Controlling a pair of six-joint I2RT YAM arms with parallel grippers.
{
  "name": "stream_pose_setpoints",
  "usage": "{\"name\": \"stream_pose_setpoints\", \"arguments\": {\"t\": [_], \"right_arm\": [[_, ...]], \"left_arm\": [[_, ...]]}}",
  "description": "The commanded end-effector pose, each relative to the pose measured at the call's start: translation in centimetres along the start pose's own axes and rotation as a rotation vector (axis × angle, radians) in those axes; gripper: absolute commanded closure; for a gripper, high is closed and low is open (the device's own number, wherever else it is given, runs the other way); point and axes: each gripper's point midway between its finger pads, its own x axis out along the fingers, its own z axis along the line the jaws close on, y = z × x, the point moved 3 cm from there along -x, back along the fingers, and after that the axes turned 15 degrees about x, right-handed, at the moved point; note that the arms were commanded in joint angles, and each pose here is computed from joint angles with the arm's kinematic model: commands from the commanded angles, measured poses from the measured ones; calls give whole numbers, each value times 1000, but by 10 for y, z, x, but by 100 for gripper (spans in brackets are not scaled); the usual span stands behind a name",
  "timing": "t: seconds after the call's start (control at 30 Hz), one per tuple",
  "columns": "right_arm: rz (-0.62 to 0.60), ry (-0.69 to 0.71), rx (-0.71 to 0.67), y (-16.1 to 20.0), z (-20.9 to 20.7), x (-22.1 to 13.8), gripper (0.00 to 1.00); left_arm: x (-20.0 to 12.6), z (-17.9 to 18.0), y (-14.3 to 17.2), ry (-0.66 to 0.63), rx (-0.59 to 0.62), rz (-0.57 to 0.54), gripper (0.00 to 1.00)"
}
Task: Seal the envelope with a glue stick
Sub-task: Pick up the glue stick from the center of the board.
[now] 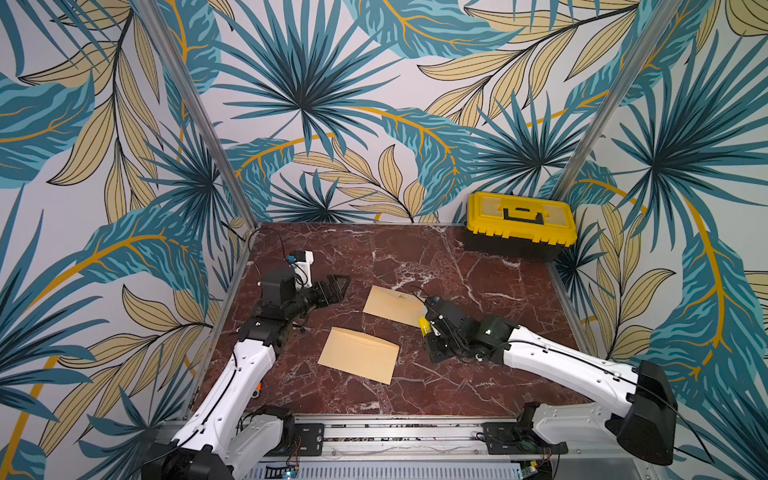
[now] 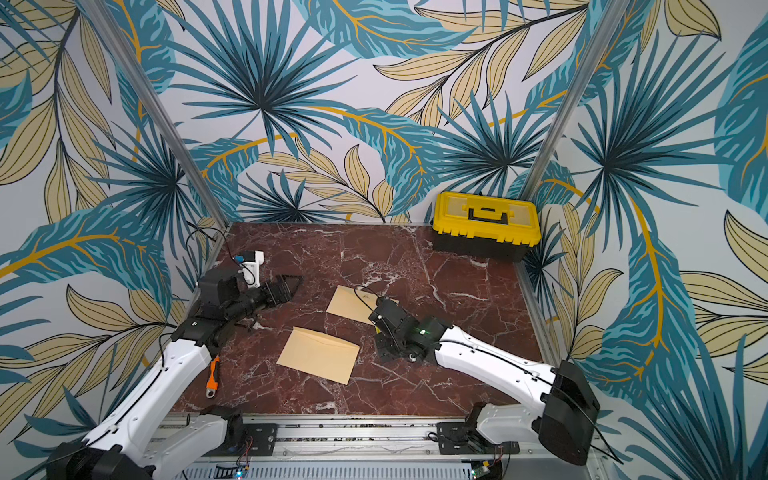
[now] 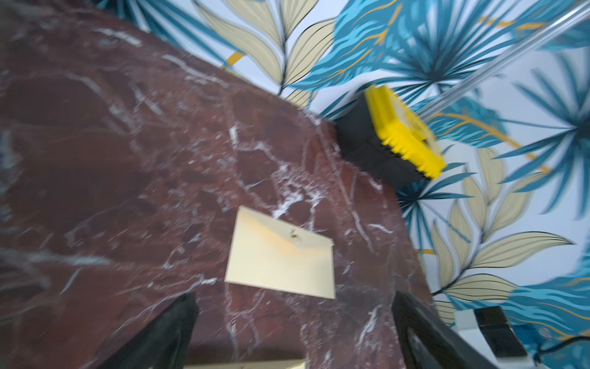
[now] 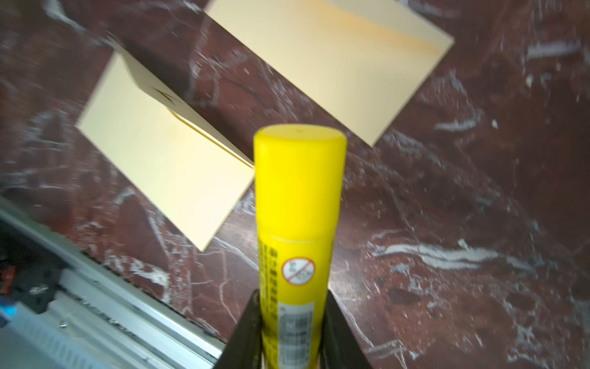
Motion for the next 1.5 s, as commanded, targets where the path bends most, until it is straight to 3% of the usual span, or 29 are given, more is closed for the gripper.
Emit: {"name": "stream_pose_setpoints", "arguments": {"t": [0.0, 0.2, 0.47, 0.67, 0.8, 1.47], "right_arm": [[-114, -206, -101, -26, 39, -31, 87], [-218, -553, -274, -41, 93, -85, 90], [-302, -871, -395, -47, 136, -146, 90], [-352, -862, -422, -54, 136, -156, 94], [-311, -899, -436, -51, 142, -158, 94], [-358, -837, -394, -58, 135, -157, 92]], "left_arm": [[-16, -55, -37, 302, 114, -172, 3], [-47, -120, -62, 612, 262, -316, 7], [-70, -190, -63, 958, 376, -253, 9], [-72, -210, -57, 1131, 359, -194, 15], [-72, -218, -58, 1204, 349, -168, 30], [-68, -224, -49, 1218, 384, -118, 81]]}}
